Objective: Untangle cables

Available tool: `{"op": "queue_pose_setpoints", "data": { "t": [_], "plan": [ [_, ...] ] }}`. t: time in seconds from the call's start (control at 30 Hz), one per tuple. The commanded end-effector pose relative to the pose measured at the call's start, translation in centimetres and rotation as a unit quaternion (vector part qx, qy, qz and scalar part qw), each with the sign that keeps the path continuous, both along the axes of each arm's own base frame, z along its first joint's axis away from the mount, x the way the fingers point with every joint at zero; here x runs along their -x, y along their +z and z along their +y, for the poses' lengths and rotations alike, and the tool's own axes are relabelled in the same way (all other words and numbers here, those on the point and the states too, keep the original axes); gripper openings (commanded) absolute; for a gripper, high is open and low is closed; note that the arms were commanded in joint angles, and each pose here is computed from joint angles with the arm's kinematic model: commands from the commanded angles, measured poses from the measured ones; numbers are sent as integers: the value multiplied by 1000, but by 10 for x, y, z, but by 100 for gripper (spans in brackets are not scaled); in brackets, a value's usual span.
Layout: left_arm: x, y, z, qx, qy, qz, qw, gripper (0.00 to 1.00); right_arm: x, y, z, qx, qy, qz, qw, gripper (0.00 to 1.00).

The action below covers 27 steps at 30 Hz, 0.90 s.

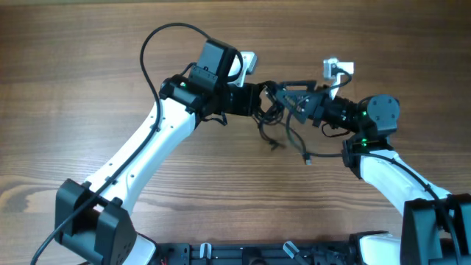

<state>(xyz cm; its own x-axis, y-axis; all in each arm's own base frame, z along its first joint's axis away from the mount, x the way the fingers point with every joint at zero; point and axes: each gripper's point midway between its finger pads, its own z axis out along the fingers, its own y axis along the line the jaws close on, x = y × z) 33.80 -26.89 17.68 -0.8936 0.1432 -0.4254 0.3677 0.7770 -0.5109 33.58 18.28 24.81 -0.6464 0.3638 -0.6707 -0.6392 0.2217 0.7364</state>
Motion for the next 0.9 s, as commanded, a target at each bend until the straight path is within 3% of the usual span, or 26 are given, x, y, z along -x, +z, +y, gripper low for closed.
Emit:
{"op": "queue_pose_setpoints", "data": {
  "t": [0.0,0.1,0.23,0.37,0.63,0.87],
  "plan": [
    [-1,-16,8,-26,11,10,1000,4,-31,2,-23,2,-98,1,995,100],
    [-3,-16,11,-26,15,10,1000,4,-43,-31,-36,41,-138,49,988,100],
    [-13,-17,23,-21,75,32,996,4,-29,-56,-24,82,-96,68,990,100],
    [-23,-21,36,-28,150,51,987,4,-15,-40,-12,74,-52,33,995,100],
    [-27,-19,37,-8,204,77,976,4,3,6,-13,84,-54,-68,993,100],
    [-26,-18,33,3,220,89,971,4,-8,-26,-6,240,-118,-175,948,99]
  ]
}}
